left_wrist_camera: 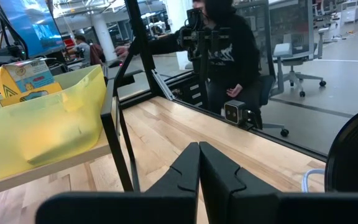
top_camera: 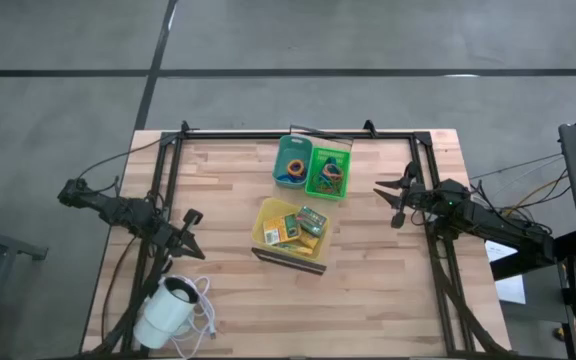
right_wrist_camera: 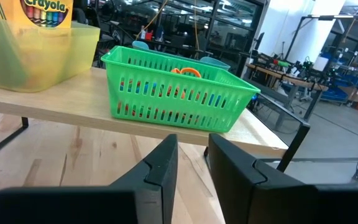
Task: Pick & Place Office Desk Supplies
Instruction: Return to Home Position
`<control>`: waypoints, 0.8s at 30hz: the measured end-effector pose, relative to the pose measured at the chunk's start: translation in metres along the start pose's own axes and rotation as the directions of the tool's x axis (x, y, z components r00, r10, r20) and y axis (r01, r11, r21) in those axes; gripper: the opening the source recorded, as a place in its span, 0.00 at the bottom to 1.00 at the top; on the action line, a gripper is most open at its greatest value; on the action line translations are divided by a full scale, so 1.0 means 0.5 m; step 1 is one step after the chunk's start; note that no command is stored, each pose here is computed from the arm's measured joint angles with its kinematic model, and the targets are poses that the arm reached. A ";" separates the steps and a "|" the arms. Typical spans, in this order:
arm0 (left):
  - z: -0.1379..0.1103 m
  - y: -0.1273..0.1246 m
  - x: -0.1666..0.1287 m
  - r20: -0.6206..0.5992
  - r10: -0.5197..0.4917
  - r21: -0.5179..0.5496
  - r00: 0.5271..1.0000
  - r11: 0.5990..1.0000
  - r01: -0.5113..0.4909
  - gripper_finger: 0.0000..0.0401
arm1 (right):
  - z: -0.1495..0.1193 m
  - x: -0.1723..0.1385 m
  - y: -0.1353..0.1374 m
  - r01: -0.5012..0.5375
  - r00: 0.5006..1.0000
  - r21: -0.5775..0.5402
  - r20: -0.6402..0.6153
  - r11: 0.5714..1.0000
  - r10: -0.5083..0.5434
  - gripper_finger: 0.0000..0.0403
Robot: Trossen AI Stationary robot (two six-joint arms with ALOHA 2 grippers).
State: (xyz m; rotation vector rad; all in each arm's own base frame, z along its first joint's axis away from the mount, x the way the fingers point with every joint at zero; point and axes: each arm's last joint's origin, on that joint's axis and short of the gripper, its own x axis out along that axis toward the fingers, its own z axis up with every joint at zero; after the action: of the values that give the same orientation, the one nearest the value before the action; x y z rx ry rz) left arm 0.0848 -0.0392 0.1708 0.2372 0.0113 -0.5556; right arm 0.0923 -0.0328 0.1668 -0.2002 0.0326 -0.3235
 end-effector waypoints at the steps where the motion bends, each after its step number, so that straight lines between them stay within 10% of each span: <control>1: 0.000 0.000 0.000 0.000 0.000 0.000 1.000 1.000 0.000 0.03 | 0.000 0.000 0.000 0.000 1.000 0.000 0.000 1.000 0.000 0.21; 24: 0.000 0.000 0.000 0.000 0.000 0.000 1.000 1.000 0.000 0.03 | 0.000 0.000 0.000 0.000 1.000 0.000 0.000 1.000 0.000 0.22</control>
State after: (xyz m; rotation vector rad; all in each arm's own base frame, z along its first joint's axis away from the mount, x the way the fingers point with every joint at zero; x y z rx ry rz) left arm 0.0848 -0.0392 0.1708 0.2373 0.0117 -0.5556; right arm 0.0923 -0.0328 0.1668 -0.2003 0.0325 -0.3234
